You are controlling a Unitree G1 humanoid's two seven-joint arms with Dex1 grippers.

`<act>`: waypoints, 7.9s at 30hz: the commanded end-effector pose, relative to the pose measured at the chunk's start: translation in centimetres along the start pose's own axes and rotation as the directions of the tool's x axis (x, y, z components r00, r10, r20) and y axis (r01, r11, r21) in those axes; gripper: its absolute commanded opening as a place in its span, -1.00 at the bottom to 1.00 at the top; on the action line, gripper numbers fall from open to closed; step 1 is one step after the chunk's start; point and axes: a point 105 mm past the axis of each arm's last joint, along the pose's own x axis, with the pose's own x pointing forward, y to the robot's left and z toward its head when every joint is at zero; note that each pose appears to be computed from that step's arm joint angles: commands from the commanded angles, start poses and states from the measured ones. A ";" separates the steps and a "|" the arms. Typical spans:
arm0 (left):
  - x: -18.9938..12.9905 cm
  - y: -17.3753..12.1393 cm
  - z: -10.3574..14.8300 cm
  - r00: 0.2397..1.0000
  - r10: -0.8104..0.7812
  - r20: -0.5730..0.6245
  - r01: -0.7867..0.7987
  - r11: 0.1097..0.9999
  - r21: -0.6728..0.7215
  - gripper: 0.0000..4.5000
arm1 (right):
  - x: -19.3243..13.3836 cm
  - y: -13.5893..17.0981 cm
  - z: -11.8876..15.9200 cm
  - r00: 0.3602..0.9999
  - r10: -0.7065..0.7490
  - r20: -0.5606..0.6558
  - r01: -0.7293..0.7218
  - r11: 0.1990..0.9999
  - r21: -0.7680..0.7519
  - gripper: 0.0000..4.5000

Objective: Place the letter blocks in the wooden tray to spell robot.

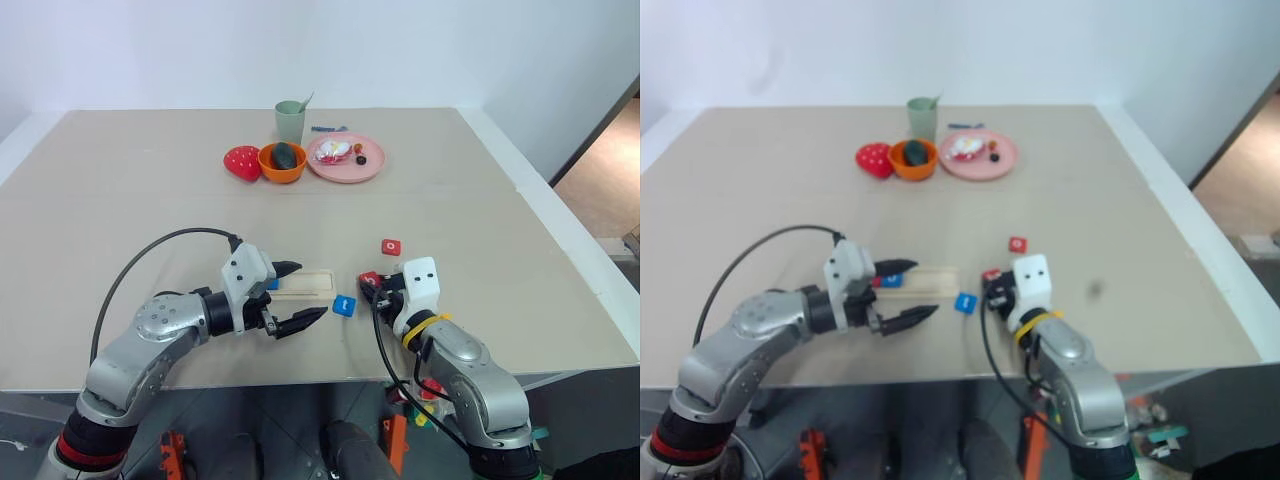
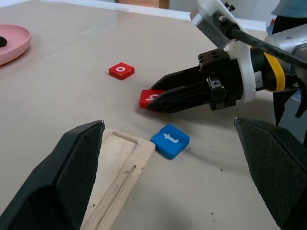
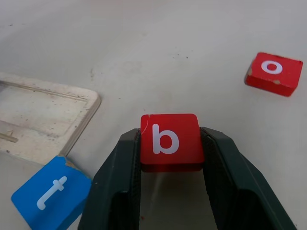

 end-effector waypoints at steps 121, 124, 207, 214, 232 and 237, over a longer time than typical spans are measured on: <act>-3.3 -1.1 -1.5 0.998 -0.047 -0.030 0.049 0.996 0.071 1.00 | 0.8 -1.7 2.7 0.533 0.716 -0.450 -0.838 0.374 -0.397 -0.16; -3.2 -1.1 -1.5 0.998 -0.048 -0.030 0.050 0.996 0.071 1.00 | 0.6 -1.6 2.7 0.528 0.721 -0.450 -0.844 0.382 -0.378 -0.16; -5.8 1.6 -3.2 0.985 0.174 -0.019 -0.173 0.984 0.034 1.00 | 7.3 8.7 5.9 0.460 0.779 -0.426 -0.839 0.222 -0.497 -0.47; -6.1 1.6 -3.0 0.981 0.194 -0.011 -0.194 0.981 0.025 1.00 | 7.9 9.0 5.6 0.468 0.772 -0.429 -0.851 0.263 -0.455 -0.47; -5.7 1.5 -3.4 0.982 0.185 -0.027 -0.183 0.982 0.045 1.00 | 8.5 9.6 5.1 0.482 0.762 -0.433 -0.856 0.304 -0.417 -0.47; -5.6 1.6 -3.4 0.983 0.184 -0.027 -0.182 0.982 0.047 1.00 | 8.5 9.4 4.9 0.483 0.758 -0.440 -0.859 0.312 -0.405 -0.47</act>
